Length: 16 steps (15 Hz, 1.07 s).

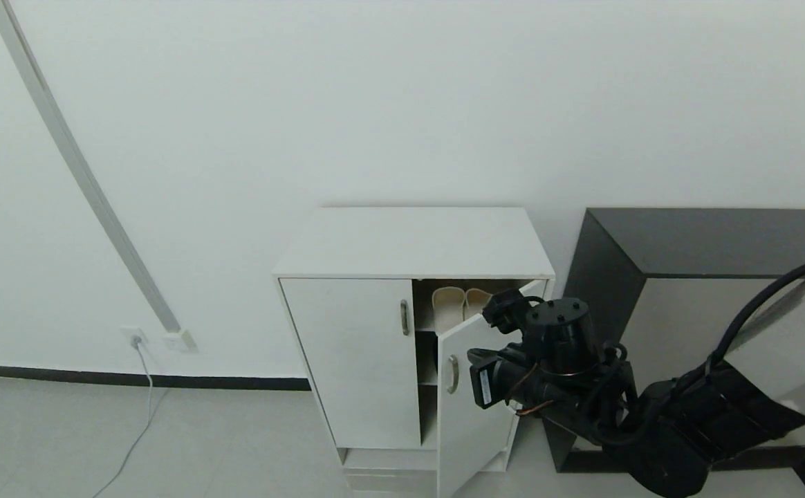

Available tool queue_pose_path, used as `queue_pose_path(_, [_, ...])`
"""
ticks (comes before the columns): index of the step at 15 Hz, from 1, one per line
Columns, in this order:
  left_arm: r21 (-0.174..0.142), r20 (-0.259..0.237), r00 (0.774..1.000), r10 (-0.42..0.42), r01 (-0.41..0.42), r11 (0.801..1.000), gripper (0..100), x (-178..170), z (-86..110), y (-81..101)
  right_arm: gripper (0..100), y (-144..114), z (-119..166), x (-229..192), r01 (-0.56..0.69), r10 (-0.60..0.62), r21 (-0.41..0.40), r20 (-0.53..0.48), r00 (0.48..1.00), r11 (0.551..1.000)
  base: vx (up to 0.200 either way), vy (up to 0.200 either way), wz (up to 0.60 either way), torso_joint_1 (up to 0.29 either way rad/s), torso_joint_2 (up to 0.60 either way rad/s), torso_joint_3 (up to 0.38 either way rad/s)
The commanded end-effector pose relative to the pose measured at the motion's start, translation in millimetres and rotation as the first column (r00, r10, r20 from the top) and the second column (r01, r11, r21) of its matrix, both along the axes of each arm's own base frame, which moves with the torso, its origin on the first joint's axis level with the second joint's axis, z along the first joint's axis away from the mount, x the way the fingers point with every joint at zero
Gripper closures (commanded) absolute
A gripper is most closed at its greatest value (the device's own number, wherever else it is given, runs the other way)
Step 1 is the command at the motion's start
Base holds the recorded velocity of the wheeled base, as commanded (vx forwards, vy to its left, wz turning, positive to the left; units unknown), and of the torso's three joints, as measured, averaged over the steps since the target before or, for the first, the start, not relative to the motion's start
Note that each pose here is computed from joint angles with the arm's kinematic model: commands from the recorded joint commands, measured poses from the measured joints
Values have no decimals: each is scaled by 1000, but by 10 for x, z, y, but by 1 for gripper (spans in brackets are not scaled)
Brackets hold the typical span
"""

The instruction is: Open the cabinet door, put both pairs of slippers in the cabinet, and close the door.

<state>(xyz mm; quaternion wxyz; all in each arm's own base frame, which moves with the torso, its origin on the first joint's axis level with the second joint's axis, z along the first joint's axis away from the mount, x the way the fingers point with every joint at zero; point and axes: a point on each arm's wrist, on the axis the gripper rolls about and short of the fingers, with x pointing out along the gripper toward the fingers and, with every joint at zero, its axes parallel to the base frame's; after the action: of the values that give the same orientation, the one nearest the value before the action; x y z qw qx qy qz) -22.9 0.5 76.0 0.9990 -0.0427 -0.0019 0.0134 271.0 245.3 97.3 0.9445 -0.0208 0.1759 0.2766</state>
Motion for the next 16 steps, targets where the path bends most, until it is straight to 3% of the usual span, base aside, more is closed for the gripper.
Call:
queue_pose_path(1, [-1, 1, 1000, 1, -1, 1000, 100, 0, 0, 0, 100, -34, -39, -25, -8, 9, -14, 6, 1000, 1000, 0, 0, 0, 0, 0, 0])
queue_pose_path(3, [4, 0, 1000, -4, 4, 1000, 100, 0, 0, -1, 100, -182, -60, -140, -15, 16, -15, 71, 997, 1000, 0, 0, 0, 0, 0, 0])
queue_pose_path(6, [4, -1, 1000, -6, 6, 1000, 100, 0, -1, -1, 100, -444, -298, -350, -30, 32, -24, 58, 998, 999, 0, 0, 0, 0, 0, 0])
queue_pose_path(9, [6, -3, 1000, -6, 6, 1000, 100, 1, -1, -1, 100, -639, -405, -498, -22, 22, -8, 72, 997, 1000, 200, 0, 0, -6, 2, 5])
queue_pose_path(12, [6, -3, 1000, -6, 6, 1000, 100, 1, -1, -1, 100, -827, -502, -725, -26, 27, -24, 48, 998, 999, 200, 0, 0, 4, -2, 2])
queue_pose_path(16, [6, -1, 1000, -6, 6, 1000, 100, 0, -1, -1, 100, -888, -650, -811, -60, 59, -46, -14, 998, 997, 0, 0, 0, 0, 0, 0])
